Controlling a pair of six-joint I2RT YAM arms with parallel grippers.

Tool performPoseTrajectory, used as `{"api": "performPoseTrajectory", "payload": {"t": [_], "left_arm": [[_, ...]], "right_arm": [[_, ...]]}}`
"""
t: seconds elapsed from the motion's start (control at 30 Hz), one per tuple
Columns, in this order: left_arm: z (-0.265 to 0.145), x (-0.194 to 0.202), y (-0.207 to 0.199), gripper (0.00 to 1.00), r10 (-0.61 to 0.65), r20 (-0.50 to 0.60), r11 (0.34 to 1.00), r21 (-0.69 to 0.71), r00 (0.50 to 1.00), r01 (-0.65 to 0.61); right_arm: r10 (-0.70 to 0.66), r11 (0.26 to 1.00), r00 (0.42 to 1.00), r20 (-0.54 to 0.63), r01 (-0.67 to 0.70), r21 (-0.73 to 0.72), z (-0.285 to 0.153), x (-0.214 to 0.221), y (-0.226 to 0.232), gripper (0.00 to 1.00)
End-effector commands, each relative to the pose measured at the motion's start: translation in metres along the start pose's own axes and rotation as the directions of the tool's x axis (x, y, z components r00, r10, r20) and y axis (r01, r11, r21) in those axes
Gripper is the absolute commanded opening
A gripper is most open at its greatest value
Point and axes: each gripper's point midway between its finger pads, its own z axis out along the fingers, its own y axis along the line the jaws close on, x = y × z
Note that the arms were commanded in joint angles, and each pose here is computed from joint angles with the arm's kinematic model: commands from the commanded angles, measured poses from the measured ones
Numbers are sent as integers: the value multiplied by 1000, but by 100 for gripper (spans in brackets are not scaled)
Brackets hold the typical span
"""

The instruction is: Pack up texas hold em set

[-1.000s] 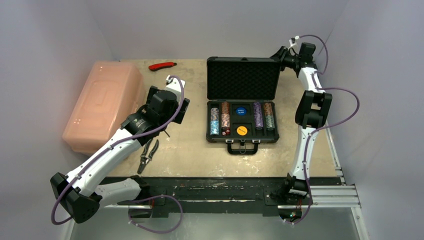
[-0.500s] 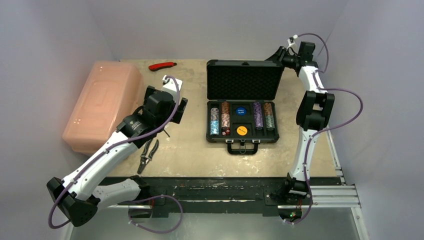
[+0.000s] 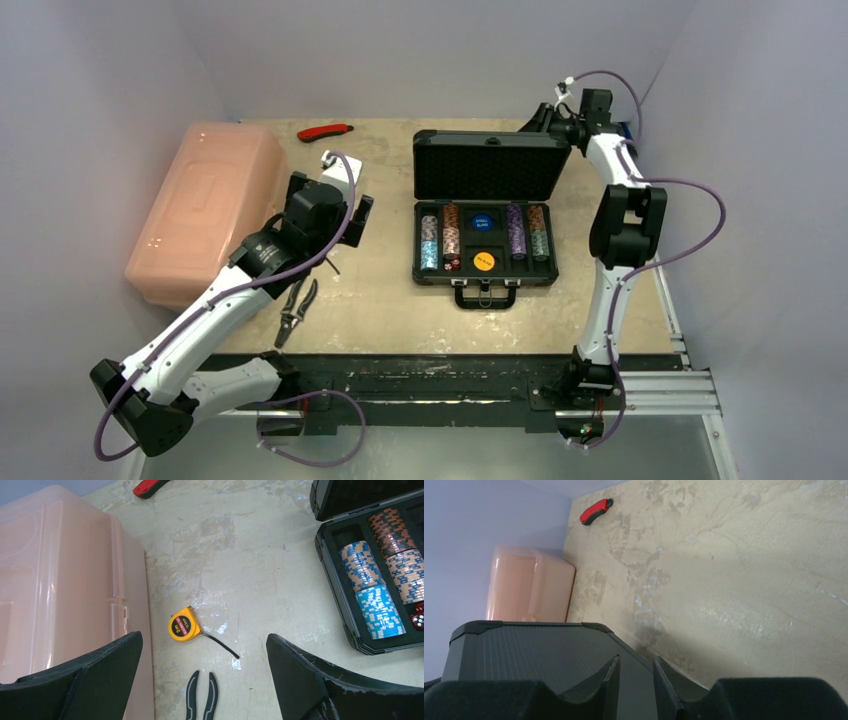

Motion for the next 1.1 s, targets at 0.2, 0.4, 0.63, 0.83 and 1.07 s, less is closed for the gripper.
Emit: {"api": "performPoseTrajectory", "payload": {"t": [0.2, 0.4, 0.63, 0.83, 1.07], "left_arm": [[-6, -10, 7, 95, -22, 44, 1000, -12, 999, 22], [-7, -10, 7, 95, -24, 47, 1000, -9, 999, 25], [-8, -11, 7, 95, -30, 50, 1000, -4, 998, 30], [-9, -11, 6, 95, -36, 52, 999, 1, 998, 36], [-7, -9, 4, 94, -37, 47, 999, 7, 998, 37]], "right_arm": [[-69, 997, 998, -8, 70, 27, -23, 16, 25, 33], [-85, 994, 996, -15, 86, 62, -34, 33, 28, 33], [-78, 991, 996, -33, 81, 109, -45, 57, 23, 33], [-85, 987, 996, -24, 87, 137, -56, 69, 27, 32], [-76, 953, 996, 56, 56, 298, -79, 65, 25, 45]]}}
